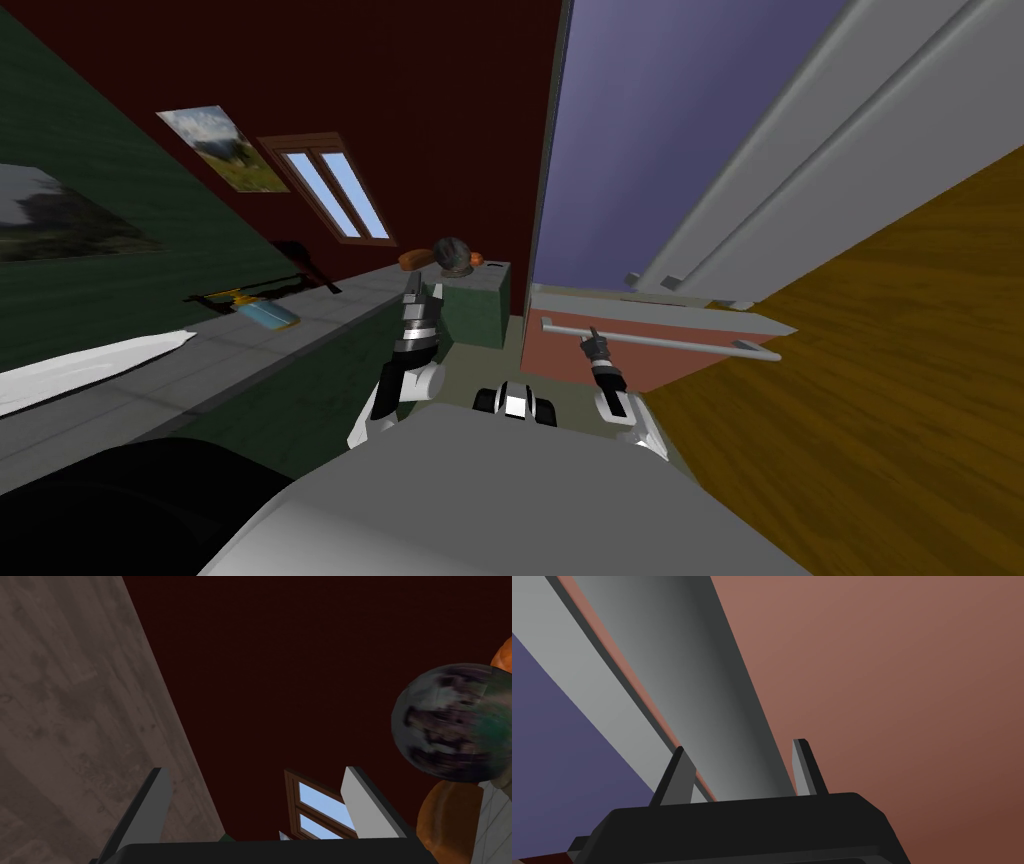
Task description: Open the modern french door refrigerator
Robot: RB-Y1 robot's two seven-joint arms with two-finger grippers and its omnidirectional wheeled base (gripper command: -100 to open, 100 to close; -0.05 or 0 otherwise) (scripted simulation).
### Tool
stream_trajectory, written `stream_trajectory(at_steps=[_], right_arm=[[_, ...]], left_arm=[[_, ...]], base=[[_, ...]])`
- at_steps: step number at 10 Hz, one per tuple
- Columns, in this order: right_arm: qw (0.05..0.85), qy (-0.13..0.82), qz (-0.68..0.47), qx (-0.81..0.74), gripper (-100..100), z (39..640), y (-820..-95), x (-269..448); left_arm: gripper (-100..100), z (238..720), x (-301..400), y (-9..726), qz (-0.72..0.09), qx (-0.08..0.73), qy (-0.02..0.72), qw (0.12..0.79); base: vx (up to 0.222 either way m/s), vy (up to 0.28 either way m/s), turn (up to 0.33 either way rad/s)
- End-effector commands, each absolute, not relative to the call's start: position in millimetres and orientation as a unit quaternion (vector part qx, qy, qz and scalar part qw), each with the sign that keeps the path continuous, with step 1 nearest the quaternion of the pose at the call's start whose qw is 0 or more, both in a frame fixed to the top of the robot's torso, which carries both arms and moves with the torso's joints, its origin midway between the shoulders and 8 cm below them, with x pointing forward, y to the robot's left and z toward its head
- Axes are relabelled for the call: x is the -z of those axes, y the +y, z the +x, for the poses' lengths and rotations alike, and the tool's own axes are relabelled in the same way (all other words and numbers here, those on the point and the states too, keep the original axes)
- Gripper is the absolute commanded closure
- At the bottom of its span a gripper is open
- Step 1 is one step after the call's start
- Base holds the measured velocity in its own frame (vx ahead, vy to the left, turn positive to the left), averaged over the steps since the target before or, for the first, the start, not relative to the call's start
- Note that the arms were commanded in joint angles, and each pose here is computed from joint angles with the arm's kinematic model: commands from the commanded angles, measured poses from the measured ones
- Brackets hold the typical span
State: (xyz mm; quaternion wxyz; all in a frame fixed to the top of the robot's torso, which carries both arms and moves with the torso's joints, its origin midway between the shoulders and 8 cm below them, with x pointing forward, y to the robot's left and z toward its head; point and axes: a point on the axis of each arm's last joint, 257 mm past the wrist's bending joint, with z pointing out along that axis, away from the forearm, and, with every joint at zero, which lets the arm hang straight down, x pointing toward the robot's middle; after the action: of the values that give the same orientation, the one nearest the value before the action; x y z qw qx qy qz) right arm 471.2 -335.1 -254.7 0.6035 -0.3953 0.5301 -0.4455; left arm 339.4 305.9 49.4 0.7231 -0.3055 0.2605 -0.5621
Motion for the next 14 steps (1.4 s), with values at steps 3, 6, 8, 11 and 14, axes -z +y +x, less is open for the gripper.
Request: stream_trajectory(at_steps=[3, 6, 8, 11, 14], right_arm=[[0.604, 0.531, -0.398, 0.442, 100, 469.4, -333.9, 255.7], [0.605, 0.533, -0.401, 0.436, 100, 465.1, -331.4, 260.5], [0.606, 0.529, -0.4, 0.439, 100, 466.5, -332.3, 255.9], [0.607, 0.531, -0.404, 0.432, 100, 462.2, -329.4, 260.6], [0.607, 0.528, -0.404, 0.435, -100, 473.9, -338.6, 246.9]], left_arm=[[0, 339.4, -49.4, 305.9, -0.305, 0.562, 0.261, 0.723], [0, 339.4, -49.4, 305.9, -0.305, 0.562, 0.261, 0.723], [0, 339.4, -49.4, 305.9, -0.305, 0.562, 0.261, 0.723], [0, 339.4, -49.4, 305.9, -0.305, 0.562, 0.261, 0.723], [0, 339.4, -49.4, 305.9, -0.306, 0.562, 0.261, 0.723]], base=[[-0.173, 0.011, -0.018], [-0.175, 0.007, -0.028], [-0.167, -0.004, -0.014], [-0.188, -0.001, -0.025], [-0.146, 0.013, 0.018]])
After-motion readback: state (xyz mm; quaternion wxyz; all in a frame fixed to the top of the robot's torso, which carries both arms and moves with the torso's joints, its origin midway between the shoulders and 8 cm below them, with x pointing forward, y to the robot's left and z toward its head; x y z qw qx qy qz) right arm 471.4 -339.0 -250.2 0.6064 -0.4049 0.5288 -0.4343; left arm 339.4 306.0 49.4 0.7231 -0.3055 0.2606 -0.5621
